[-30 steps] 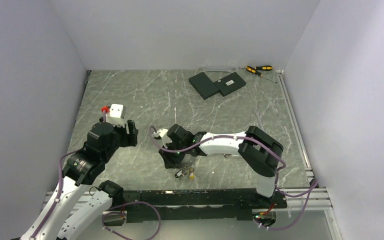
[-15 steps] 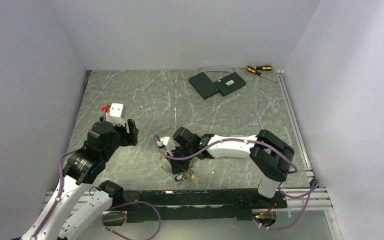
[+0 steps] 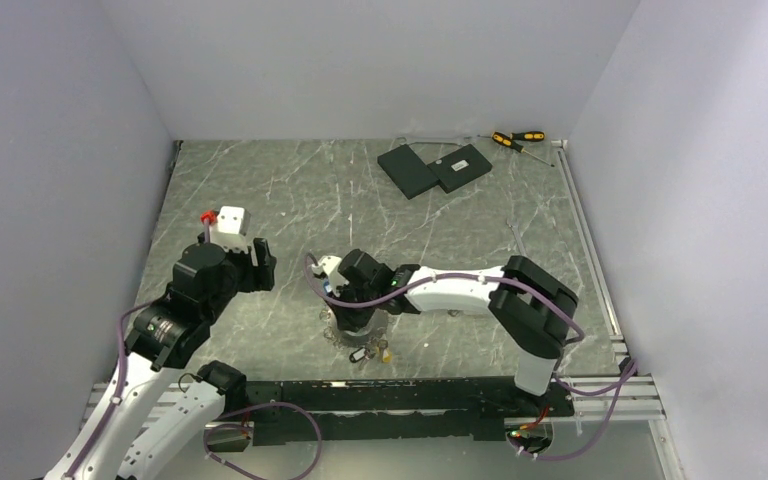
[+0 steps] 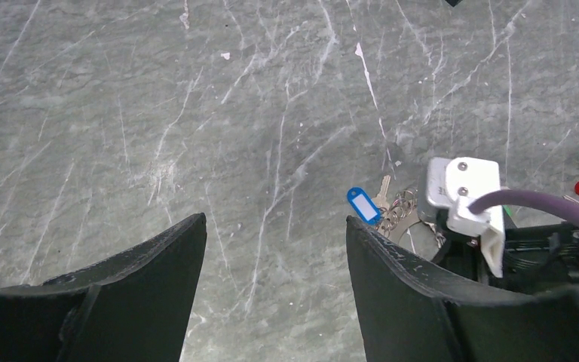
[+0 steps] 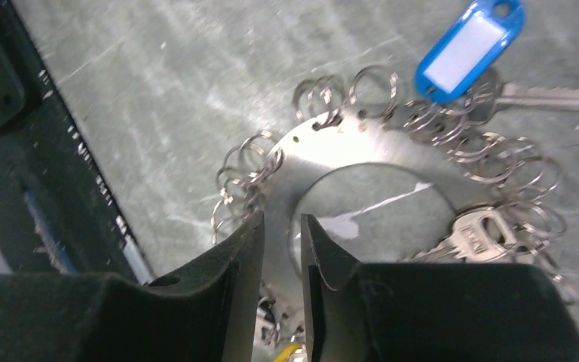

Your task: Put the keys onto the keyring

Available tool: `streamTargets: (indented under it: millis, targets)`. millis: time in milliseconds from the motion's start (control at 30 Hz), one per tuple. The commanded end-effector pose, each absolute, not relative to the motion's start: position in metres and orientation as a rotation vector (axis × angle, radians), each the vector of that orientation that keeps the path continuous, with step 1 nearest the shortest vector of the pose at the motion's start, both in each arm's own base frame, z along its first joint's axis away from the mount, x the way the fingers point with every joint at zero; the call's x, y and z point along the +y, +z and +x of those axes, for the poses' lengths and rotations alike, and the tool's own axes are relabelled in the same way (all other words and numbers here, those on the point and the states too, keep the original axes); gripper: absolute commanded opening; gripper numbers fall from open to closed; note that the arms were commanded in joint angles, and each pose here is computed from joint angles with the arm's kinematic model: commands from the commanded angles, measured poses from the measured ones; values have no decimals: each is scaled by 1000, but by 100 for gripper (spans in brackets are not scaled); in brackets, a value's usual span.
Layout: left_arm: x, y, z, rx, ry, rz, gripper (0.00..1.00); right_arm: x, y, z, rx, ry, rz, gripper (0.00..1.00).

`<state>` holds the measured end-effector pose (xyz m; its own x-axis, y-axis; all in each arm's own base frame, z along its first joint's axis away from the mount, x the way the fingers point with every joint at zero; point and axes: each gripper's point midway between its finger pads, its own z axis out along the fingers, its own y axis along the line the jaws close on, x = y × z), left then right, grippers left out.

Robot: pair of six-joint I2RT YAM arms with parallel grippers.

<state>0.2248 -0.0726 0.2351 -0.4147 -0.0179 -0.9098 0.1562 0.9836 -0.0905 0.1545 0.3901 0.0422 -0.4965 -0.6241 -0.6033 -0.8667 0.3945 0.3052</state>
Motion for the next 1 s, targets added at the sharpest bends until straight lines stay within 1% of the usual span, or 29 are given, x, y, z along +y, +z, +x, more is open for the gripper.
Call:
streamTargets:
  millis: [0,167,367,633,833,967]
  targets:
    - [-73,243,227,1946,-199,110,73,413,56,185,2206,751,-1169,28]
    - [-73,244,227,1942,-202,113,73,414,50,185,2163,696,-1268,30]
    - [-72,244,227,1941,-197,109,73,421,50,170,2063,714,-1434,34]
    - [-71,245,227,1933,-196,104,73,430,46,168,2110,740,-1397,34]
    - [-71,246,226,1929,-198,105,73,425,25,170,2198,655,-1393,31]
    - [-71,246,226,1929,-200,107,73,423,20,167,2216,651,-1399,24]
